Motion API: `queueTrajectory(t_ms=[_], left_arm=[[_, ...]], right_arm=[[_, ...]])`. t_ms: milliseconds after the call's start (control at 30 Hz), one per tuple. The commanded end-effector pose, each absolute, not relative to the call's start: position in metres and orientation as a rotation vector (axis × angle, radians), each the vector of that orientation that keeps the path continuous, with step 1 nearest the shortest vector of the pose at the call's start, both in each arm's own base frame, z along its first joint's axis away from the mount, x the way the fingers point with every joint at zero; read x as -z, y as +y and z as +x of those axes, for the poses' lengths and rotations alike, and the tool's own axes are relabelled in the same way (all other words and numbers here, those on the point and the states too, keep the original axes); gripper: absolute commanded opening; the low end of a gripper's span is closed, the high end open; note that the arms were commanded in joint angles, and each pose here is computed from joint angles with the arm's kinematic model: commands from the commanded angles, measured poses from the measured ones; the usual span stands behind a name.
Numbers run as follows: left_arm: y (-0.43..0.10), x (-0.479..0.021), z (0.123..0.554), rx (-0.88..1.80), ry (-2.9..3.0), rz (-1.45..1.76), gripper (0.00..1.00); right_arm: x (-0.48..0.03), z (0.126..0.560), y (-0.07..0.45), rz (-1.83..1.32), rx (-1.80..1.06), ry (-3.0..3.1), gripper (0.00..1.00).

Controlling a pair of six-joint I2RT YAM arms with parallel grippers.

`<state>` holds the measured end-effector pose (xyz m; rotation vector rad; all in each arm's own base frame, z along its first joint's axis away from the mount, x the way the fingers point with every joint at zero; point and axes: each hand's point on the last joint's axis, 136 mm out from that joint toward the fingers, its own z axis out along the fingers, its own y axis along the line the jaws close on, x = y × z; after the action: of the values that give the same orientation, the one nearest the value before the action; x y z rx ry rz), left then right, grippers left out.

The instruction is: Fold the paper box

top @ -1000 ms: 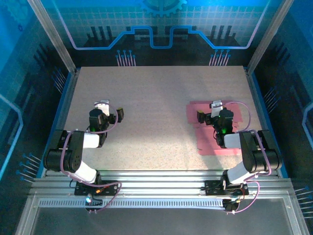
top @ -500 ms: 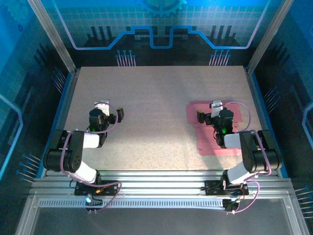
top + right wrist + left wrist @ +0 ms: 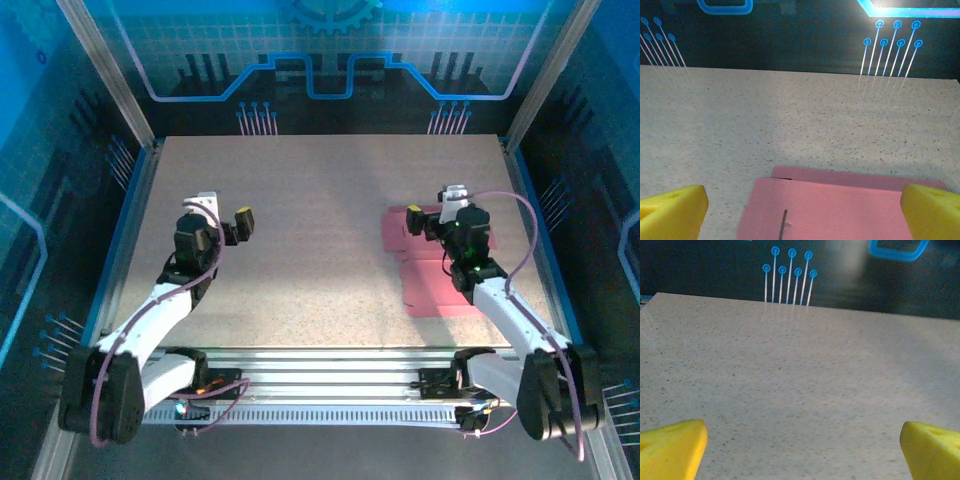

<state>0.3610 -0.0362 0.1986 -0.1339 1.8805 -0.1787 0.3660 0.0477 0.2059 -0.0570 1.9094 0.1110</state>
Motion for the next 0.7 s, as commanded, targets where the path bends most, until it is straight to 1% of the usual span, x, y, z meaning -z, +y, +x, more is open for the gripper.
queueTrajectory(t_ms=[0, 200, 300, 533, 667], left_arm=[[-0.047, -0.184, 0.330, 0.309, 2.039, -0.272, 0.99], [-0.085, -0.179, 0.289, 0.642, 2.118, -0.310, 0.99], [-0.092, -0.169, 0.273, 0.726, 2.157, -0.352, 0.99], [-0.089, -0.143, 0.259, 0.766, 2.229, -0.506, 0.99], [-0.093, -0.138, 0.257, 0.788, 2.252, -0.514, 0.99]], right_arm=[[-0.175, 0.334, 0.043, 0.129, -0.158, 2.162, 1.00], [-0.160, 0.300, 0.058, 0.206, -0.312, 2.321, 1.00], [-0.145, 0.285, 0.063, 0.232, -0.369, 2.403, 1.00], [-0.102, 0.260, 0.076, 0.323, -0.488, 2.562, 1.00], [-0.082, 0.250, 0.079, 0.376, -0.516, 2.622, 1.00]])
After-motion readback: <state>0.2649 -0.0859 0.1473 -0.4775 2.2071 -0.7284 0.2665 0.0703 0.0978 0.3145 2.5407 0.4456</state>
